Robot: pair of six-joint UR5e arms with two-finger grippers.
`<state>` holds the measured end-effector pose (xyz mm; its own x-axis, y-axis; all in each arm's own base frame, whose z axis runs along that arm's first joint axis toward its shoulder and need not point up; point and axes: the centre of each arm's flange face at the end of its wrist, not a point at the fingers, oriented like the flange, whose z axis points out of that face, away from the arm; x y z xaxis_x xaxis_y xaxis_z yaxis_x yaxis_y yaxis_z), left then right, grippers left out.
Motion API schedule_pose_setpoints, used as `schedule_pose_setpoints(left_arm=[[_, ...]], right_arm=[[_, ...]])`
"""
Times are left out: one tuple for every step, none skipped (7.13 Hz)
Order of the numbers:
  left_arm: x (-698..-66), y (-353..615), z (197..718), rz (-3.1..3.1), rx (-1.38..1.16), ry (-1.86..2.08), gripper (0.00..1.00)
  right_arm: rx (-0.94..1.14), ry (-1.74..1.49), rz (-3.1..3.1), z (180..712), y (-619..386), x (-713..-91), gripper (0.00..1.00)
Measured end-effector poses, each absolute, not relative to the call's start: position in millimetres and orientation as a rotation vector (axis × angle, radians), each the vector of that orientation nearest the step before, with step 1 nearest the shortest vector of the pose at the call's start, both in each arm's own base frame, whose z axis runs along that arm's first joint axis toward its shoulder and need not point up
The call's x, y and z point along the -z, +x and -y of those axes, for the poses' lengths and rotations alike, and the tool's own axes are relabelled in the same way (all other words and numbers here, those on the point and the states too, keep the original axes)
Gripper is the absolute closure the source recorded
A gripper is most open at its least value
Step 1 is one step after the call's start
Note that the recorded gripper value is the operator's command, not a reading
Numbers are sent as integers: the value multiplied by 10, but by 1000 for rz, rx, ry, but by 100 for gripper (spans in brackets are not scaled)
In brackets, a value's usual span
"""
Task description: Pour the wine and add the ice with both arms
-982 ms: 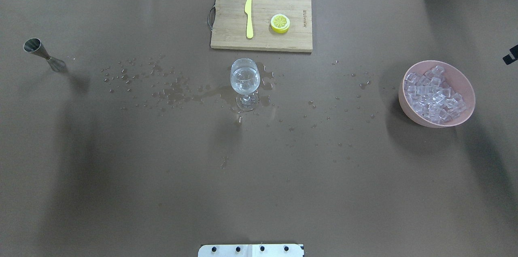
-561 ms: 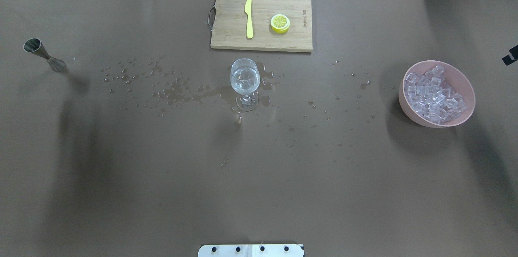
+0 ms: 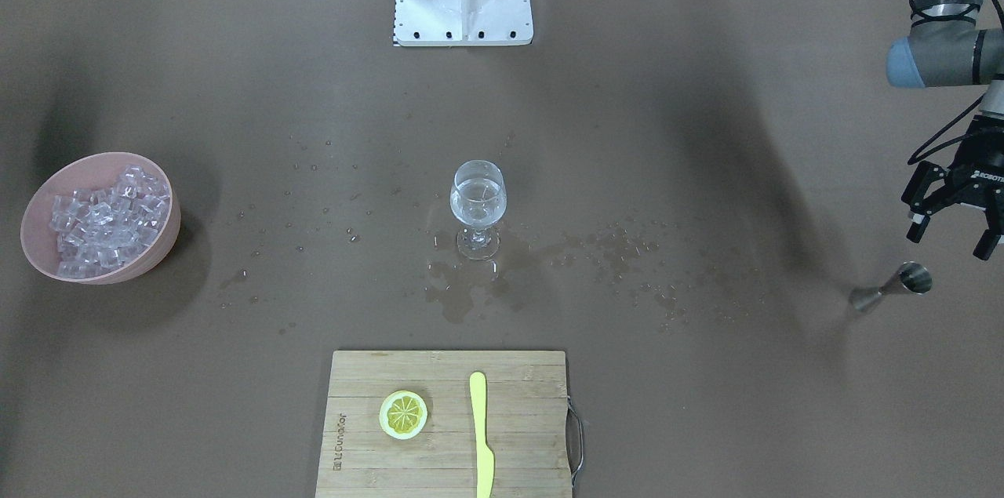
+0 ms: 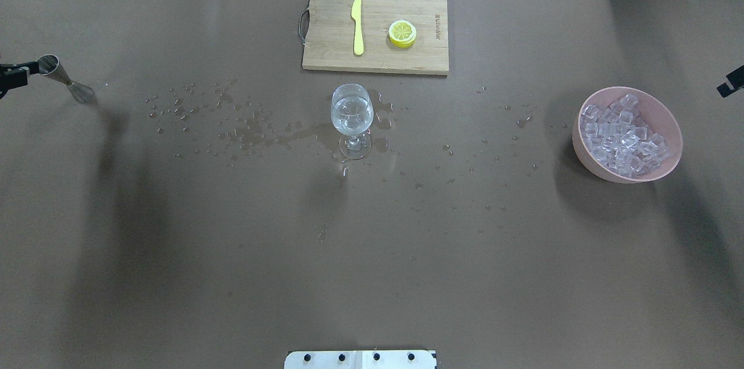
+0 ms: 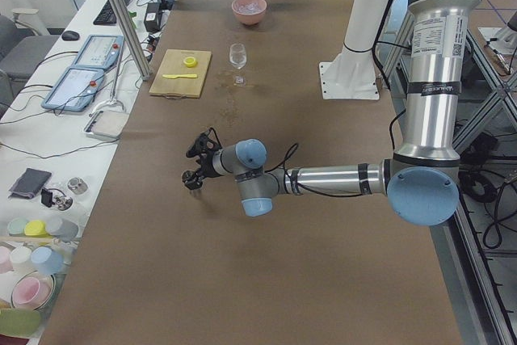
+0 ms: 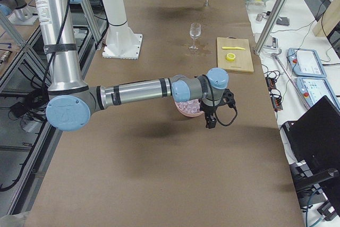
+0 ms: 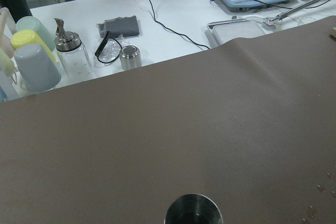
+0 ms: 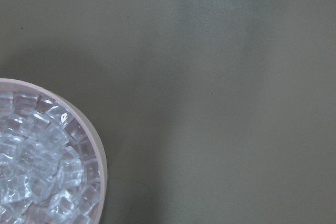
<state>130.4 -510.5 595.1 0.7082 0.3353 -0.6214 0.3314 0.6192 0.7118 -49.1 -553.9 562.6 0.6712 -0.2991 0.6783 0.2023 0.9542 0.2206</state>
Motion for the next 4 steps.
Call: schedule_pose_setpoints(left_arm=[[-5960,1346,5102,-808,1,934,11],[-5974,1410,5091,-797,2,938,11],[-5992,1547,5057,-785,-4,941,12],[-6022,1667,5019,-776,-8,942,15]], right_arm=[[285,131,786,5541,-501,-5622,0],[287,132,786,5541,-506,-5612,0],[288,134,787,5541,-509,-5604,0],[289,135,787,5543,-512,-5598,0]])
